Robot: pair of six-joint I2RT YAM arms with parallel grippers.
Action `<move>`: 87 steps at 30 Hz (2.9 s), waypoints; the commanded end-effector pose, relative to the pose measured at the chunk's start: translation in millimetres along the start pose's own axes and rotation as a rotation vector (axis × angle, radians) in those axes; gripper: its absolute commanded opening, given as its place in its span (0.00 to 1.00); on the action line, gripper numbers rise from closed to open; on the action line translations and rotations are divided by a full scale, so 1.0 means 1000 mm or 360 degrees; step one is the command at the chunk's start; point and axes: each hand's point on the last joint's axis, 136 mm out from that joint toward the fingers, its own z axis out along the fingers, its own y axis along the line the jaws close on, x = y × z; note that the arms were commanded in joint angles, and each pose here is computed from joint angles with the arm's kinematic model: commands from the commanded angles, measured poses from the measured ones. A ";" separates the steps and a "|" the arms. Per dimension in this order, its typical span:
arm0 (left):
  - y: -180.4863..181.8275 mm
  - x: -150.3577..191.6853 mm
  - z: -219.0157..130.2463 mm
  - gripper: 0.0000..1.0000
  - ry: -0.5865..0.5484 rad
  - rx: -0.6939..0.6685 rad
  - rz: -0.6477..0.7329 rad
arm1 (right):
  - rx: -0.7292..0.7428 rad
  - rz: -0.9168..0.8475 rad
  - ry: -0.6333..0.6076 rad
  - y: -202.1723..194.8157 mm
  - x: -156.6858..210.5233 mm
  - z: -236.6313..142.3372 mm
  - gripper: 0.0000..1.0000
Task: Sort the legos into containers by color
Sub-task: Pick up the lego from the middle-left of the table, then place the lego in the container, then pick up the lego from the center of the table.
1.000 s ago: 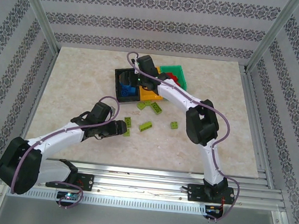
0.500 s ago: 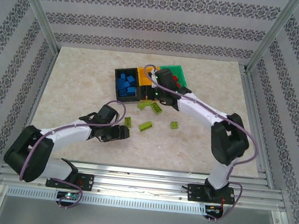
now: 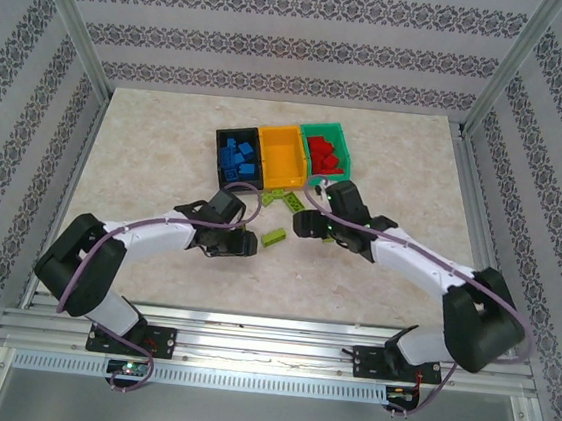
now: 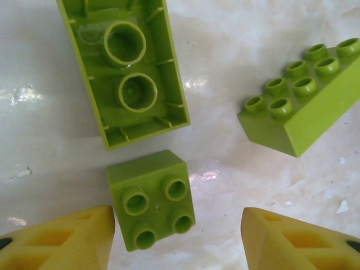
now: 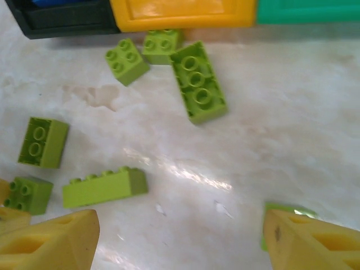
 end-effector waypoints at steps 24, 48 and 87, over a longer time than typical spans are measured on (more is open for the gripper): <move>-0.039 -0.029 -0.012 0.34 -0.0059 -0.0177 0.0295 | 0.0136 0.0359 -0.0134 -0.087 0.060 -0.040 0.77; -0.088 -0.246 -0.019 0.47 -0.0263 -0.0251 0.0462 | 0.0136 0.0338 -0.0180 -0.087 0.059 -0.040 0.77; -0.007 -0.072 -0.038 0.62 -0.0277 -0.0004 0.0101 | 0.0124 0.0176 0.0069 -0.065 0.056 -0.012 0.77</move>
